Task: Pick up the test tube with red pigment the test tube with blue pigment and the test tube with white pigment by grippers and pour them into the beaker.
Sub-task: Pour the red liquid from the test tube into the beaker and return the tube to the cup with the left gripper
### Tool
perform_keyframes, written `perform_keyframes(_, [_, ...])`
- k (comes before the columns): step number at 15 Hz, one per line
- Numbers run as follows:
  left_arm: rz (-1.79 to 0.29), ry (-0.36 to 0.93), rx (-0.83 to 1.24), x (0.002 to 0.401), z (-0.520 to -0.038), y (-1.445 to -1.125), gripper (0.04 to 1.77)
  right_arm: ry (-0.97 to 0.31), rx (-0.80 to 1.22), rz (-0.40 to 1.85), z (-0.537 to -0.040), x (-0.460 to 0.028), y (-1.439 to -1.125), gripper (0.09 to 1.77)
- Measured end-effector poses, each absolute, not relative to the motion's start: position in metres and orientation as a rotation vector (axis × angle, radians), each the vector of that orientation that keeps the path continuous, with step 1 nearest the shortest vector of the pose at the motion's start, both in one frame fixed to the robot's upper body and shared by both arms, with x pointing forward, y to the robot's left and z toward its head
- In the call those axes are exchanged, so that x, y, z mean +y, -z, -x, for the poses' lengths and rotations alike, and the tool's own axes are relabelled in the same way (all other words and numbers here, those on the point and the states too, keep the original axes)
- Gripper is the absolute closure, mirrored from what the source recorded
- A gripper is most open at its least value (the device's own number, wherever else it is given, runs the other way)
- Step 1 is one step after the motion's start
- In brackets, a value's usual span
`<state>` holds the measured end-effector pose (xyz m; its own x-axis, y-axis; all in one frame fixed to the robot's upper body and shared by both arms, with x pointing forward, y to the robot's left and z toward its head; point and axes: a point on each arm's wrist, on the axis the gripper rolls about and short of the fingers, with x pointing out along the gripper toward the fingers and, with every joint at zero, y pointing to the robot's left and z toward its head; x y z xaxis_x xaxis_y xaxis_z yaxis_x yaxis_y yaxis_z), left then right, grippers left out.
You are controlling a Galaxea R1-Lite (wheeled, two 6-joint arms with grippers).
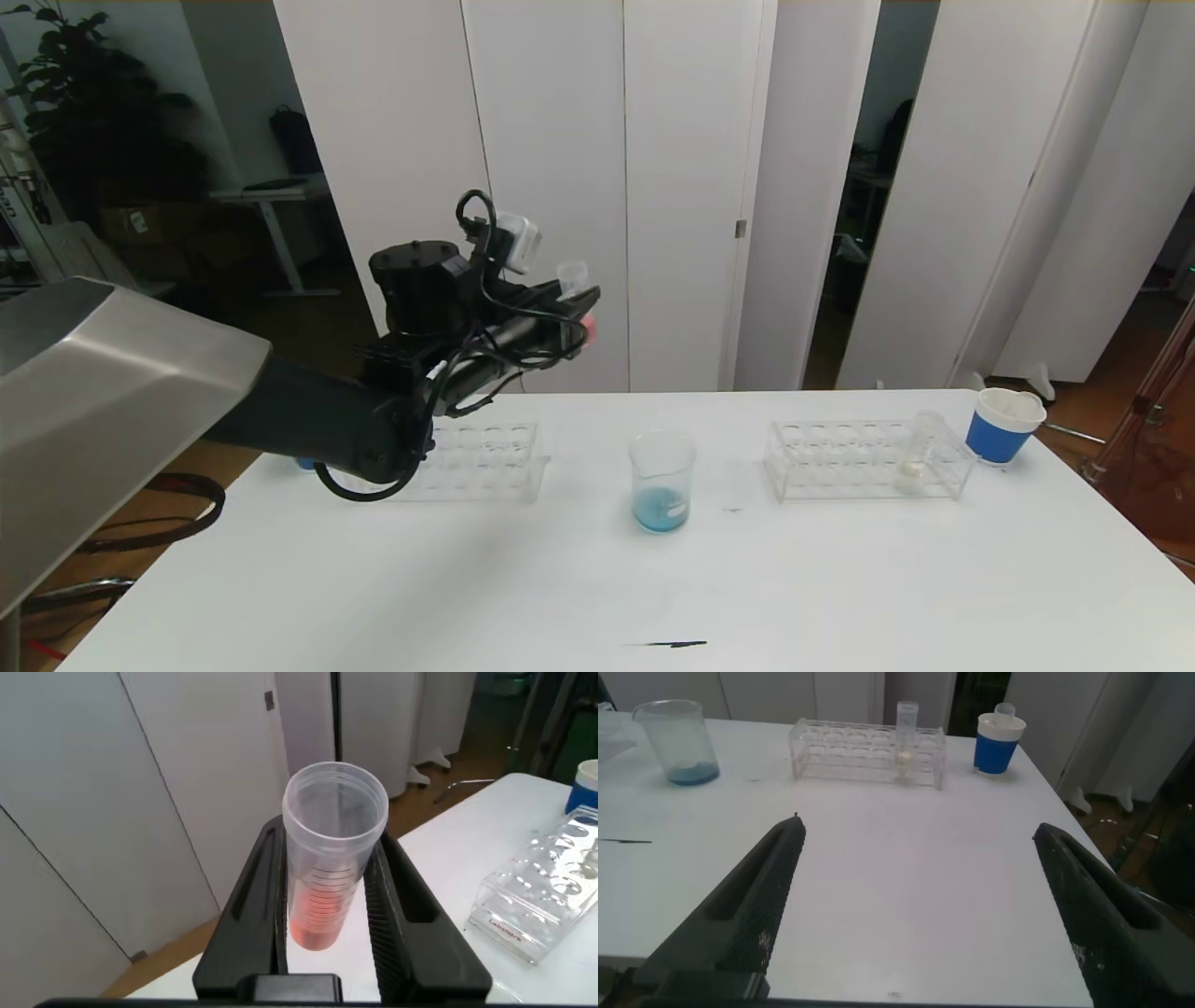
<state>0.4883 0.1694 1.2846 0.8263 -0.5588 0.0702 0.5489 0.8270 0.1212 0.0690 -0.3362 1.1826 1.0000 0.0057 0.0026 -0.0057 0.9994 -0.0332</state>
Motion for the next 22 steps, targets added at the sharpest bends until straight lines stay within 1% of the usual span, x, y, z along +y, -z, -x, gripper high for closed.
perform_keyframes(3, [-0.242, 0.711, -0.119, 0.164, -0.502, -1.26, 1.24, -0.006, -0.003, 0.033, -0.069, -0.336, -1.183, 0.11])
perform_keyframes(5, [-0.279, 0.811, -0.125, 0.161, -0.509, -1.246, 1.24, -0.006, -0.002, 0.033, -0.069, -0.336, -1.183, 0.11])
perform_keyframes(9, [-0.419, 0.851, -0.2, 0.158, -0.52, -1.233, 1.24, -0.006, -0.003, 0.033, -0.069, -0.336, -1.183, 0.11])
perform_keyframes(11, [-0.474, 0.904, -0.25, 0.156, -0.521, -1.229, 1.24, -0.006, -0.003, 0.033, -0.069, -0.336, -1.183, 0.11])
perform_keyframes(13, [-0.544, 0.896, -0.332, 0.156, -0.52, -1.232, 1.24, -0.006, -0.003, 0.033, -0.069, -0.336, -1.183, 0.11])
perform_keyframes(15, [-0.656, 0.859, -0.469, 0.153, -0.519, -1.235, 1.24, -0.006, -0.003, 0.033, -0.069, -0.336, -1.183, 0.11])
perform_keyframes(17, [-0.765, 0.816, -0.574, 0.151, -0.519, -1.232, 1.24, -0.006, -0.003, 0.033, -0.069, -0.336, -1.183, 0.11])
perform_keyframes(22, [-0.894, 0.785, -0.623, 0.153, -0.518, -1.211, 1.24, -0.006, -0.002, 0.033, -0.069, -0.336, -1.183, 0.11])
